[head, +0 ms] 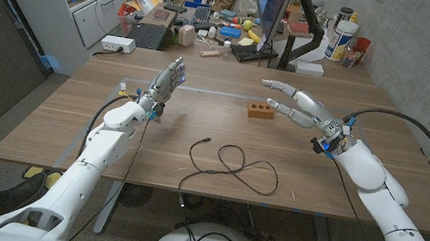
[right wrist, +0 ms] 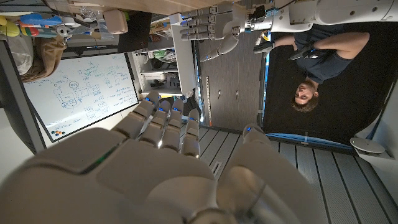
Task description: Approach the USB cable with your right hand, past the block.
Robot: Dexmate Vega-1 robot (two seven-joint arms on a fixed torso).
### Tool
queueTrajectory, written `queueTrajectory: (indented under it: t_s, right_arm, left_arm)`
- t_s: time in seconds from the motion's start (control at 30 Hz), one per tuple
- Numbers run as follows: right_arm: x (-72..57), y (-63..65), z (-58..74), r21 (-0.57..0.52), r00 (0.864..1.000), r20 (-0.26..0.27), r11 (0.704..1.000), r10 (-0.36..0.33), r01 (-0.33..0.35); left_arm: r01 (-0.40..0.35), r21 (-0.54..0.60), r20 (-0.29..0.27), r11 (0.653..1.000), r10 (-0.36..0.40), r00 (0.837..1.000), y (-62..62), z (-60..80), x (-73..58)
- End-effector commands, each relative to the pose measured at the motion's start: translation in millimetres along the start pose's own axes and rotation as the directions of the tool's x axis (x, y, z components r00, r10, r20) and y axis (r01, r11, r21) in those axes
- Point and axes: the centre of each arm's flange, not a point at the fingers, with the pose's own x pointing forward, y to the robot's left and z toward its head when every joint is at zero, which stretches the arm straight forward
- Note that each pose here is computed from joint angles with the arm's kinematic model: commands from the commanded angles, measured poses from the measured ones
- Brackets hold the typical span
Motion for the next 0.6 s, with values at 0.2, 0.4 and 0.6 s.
queueTrajectory:
  t_s: [0.2, 0.4, 0.6]
  right_arm:
    - [-10.3, 2.5, -6.4, -0.096, 0.997, -0.026, 0.992, 0.079, -0.082]
    - [-16.8, 2.7, -7.8, -0.108, 0.994, -0.041, 0.988, 0.103, -0.107]
    - [-24.8, 3.4, -7.8, -0.113, 0.99, -0.053, 0.984, 0.129, -0.135]
  left_arm:
    - [-0.002, 0.01, -0.006, 1.0, 0.002, 1.0, 2.3, 1.7, -0.5]
    - [-0.001, 0.011, -0.007, 1.0, 0.001, 1.0, 0.7, 1.5, -0.3]
    - [0.001, 0.012, -0.012, 1.0, -0.001, 1.0, -2.7, 0.9, 0.3]
